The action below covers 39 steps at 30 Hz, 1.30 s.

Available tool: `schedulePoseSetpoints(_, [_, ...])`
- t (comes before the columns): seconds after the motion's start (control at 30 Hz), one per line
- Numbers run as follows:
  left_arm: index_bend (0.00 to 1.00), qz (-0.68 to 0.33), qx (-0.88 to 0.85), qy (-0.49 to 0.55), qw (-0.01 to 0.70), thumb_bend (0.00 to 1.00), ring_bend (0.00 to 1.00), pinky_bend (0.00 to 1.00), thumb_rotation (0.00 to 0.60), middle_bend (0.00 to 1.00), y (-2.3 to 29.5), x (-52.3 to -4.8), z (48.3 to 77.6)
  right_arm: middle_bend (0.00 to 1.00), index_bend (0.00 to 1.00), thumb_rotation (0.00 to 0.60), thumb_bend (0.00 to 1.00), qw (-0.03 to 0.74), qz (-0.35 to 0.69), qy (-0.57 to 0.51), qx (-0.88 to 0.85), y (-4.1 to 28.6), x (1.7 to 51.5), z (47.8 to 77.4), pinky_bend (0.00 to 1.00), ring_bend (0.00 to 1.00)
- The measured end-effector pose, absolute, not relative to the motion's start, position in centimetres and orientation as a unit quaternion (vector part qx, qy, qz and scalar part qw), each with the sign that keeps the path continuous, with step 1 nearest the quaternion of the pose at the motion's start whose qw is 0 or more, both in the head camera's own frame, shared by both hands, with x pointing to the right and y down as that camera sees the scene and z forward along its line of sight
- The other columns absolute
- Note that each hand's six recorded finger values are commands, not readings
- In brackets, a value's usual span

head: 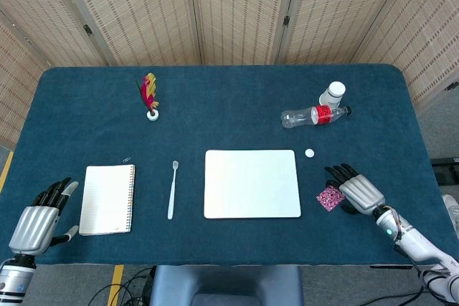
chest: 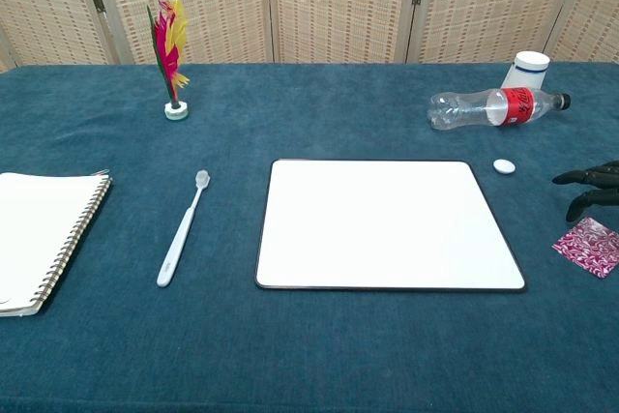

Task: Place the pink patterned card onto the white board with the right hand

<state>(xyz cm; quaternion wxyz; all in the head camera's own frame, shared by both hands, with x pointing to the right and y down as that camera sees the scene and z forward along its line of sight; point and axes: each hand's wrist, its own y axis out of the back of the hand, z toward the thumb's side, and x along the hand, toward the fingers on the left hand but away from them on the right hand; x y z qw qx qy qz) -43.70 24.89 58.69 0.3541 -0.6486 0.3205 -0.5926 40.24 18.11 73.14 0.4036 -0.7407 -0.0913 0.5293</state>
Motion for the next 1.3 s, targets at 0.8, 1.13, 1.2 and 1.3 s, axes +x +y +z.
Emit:
schedulePoseSetpoints(0.8, [0.07, -0.596, -0.646, 0.321, 0.352, 0.25, 0.1, 0.23, 0.6, 0.07, 24.7, -44.1, 58.7, 0.0, 0.42, 0.6, 0.19, 0.402, 0.523, -0.095, -0.746, 17.6, 39.4, 73.2, 0.0, 0.0])
schedulePoseSetpoints(1.13, [0.07, -0.591, -0.652, 0.321, 0.349, 0.25, 0.1, 0.23, 0.6, 0.07, 24.9, -43.7, 58.7, 0.0, 0.42, 0.6, 0.2, 0.412, 0.498, -0.13, -0.752, 16.7, 38.1, 70.6, 0.0, 0.0])
schedulePoseSetpoints(1.2, [0.07, -0.587, -0.657, 0.324, 0.345, 0.25, 0.1, 0.23, 0.6, 0.07, 24.9, -43.7, 58.5, 0.0, 0.42, 0.6, 0.2, 0.412, 0.491, -0.139, -0.754, 16.2, 37.2, 70.2, 0.0, 0.0])
schedulePoseSetpoints(1.3, [0.07, -0.58, -0.664, 0.327, 0.342, 0.25, 0.1, 0.23, 0.6, 0.07, 24.9, -43.6, 58.3, 0.0, 0.42, 0.6, 0.2, 0.405, 0.488, -0.147, -0.759, 15.3, 35.6, 70.1, 0.0, 0.0])
